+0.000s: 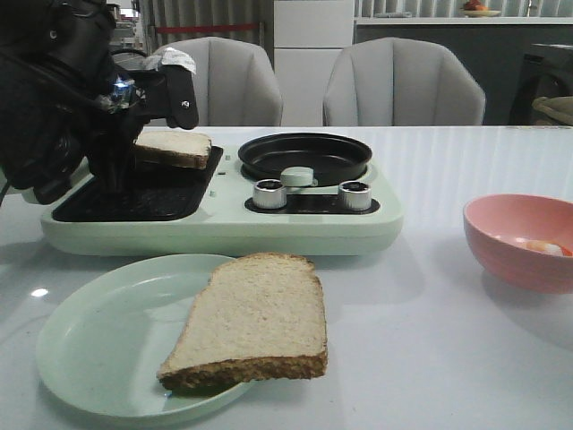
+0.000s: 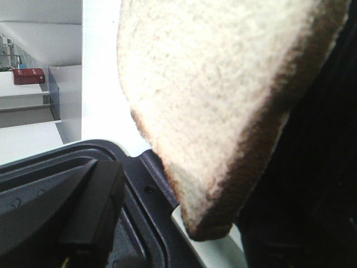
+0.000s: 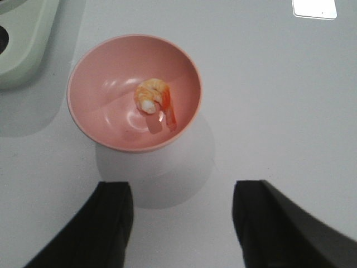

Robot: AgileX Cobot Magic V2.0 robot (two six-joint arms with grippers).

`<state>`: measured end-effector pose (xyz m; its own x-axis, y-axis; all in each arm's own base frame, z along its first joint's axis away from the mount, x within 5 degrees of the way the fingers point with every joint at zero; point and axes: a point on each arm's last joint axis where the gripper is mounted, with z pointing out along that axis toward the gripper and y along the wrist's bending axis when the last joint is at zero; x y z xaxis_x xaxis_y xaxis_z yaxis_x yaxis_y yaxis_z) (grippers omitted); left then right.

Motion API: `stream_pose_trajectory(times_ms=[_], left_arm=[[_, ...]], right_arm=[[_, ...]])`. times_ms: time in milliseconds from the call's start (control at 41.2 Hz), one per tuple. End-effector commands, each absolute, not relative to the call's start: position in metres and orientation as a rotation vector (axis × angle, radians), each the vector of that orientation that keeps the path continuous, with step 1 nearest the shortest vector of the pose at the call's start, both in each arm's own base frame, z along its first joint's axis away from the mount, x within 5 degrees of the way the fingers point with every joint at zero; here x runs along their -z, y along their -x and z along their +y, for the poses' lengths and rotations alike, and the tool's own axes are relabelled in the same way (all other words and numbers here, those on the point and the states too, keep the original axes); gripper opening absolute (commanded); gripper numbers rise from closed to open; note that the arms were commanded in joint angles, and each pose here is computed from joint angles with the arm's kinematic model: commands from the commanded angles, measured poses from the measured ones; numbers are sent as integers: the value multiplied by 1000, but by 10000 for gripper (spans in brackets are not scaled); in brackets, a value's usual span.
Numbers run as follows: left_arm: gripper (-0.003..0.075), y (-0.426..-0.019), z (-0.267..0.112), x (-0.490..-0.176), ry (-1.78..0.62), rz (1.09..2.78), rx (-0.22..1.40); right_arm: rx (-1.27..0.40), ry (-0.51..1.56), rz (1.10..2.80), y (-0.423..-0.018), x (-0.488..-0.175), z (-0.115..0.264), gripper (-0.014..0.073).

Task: Make breakfast with bread and shrimp
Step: 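Lift the bread with the left gripper and lay it on the press plate, then reach the right gripper to the remaining bread slice and grasp it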

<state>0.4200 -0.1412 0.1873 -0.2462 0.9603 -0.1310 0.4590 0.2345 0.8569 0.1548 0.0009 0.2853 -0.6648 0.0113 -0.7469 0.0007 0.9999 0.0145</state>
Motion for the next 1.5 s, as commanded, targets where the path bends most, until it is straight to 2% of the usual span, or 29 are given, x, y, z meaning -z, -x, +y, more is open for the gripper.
stream_pose_trajectory(times_ms=[0,243,534,703,873,1067,1480], left_arm=[[482,-415,-140,-234,-1177,1785,-955],[482,-397,-132,-253,-1088,1962,-855],[482,-347,-143,-320,-939,1986,-651],[482,-305,-151,-349,-984,2042,-455],[482,-274,-149,-370,-909,2088,-282],[482,-231,-146,-366,-955,2028,-162],[482,-151,-115,-336,-865,2142,193]], right_arm=[[0,-1,2203,-160,-301,0,505],[0,-1,2203,-160,-301,0,505],[0,-1,2203,-160,-301,0,505],[0,-1,2203,-160,-301,0,505],[0,-1,2203,-160,-301,0,505],[0,-1,2203,-160,-301,0,505],[0,-1,2203,-160,-301,0,505]])
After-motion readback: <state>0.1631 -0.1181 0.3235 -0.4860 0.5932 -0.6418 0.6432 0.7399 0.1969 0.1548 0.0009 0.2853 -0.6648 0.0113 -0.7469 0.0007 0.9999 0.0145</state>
